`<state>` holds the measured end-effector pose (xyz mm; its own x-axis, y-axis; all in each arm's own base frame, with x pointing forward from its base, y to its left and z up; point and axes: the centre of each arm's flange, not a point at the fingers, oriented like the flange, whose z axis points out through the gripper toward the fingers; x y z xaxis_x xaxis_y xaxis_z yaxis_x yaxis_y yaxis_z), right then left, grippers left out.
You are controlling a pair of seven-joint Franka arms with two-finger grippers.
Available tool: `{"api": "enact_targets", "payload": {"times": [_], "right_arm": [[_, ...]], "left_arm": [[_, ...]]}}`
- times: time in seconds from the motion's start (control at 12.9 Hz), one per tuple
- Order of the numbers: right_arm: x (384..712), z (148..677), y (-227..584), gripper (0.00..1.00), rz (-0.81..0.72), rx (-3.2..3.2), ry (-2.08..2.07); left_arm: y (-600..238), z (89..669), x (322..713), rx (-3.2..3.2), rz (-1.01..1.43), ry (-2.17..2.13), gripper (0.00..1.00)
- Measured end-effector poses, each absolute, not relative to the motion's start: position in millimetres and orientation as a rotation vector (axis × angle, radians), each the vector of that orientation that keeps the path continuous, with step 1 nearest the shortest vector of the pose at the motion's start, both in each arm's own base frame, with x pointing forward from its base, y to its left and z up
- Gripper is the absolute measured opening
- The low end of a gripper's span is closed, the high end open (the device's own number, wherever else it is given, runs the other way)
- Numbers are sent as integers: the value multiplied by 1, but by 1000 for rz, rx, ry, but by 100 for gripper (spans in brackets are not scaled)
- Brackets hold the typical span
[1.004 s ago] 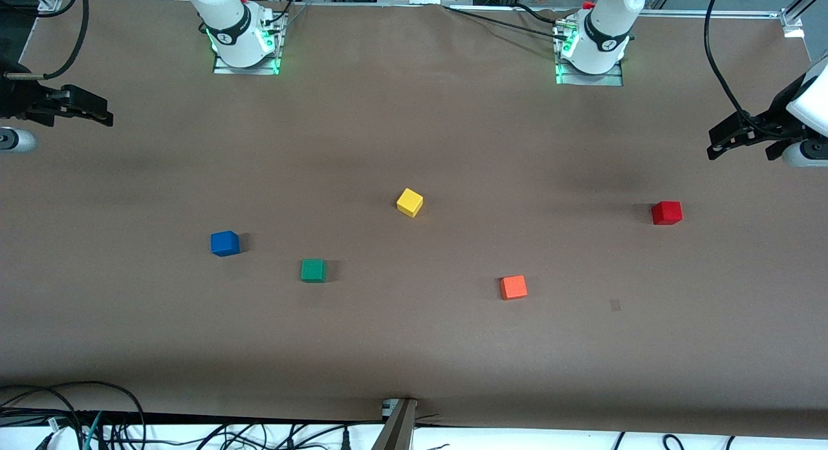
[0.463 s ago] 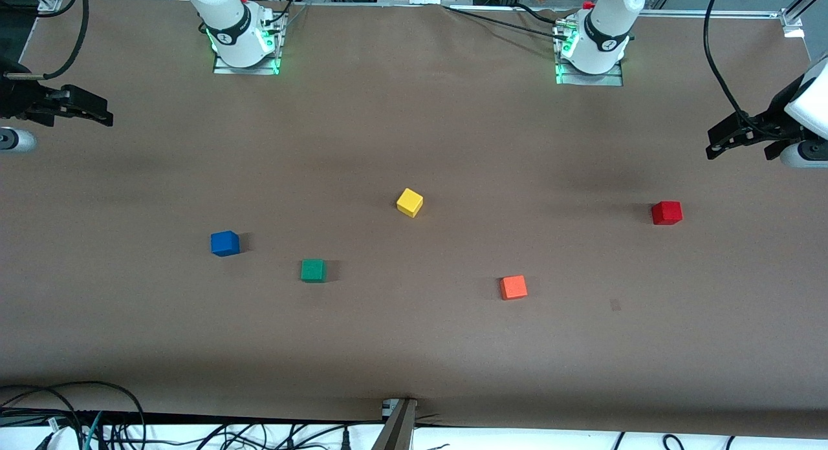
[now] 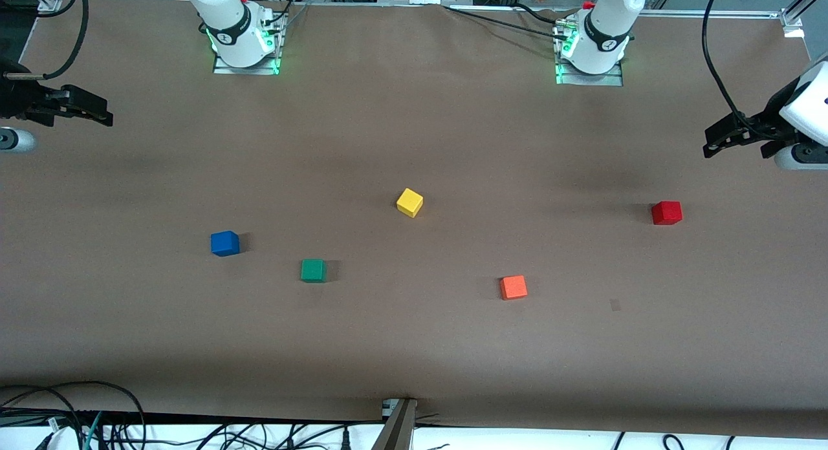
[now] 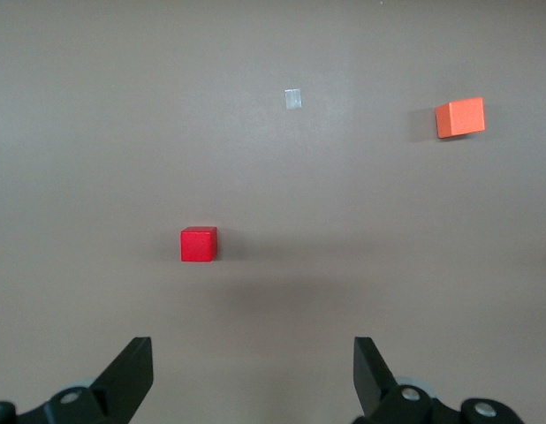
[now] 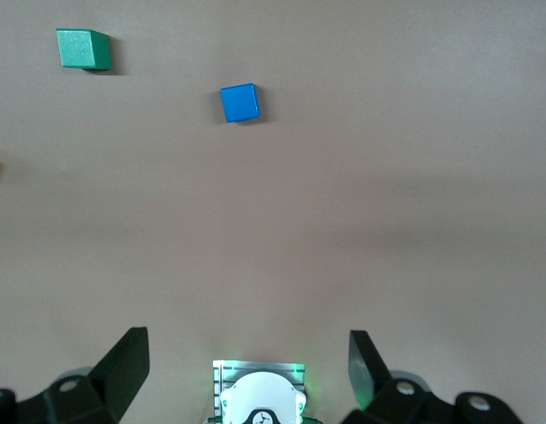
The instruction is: Pass red block to right arm, stack on blue
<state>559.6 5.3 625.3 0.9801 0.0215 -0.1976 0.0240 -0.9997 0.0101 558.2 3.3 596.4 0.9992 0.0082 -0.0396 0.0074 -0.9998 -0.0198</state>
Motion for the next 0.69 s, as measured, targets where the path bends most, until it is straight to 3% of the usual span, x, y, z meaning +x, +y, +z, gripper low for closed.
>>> {"api": "enact_targets", "payload": {"times": [0.69], "right_arm": [[560,625,5,100,-310,3114,35]], "left_arm": [[5,568,570,-3120,151,-17,100]]}}
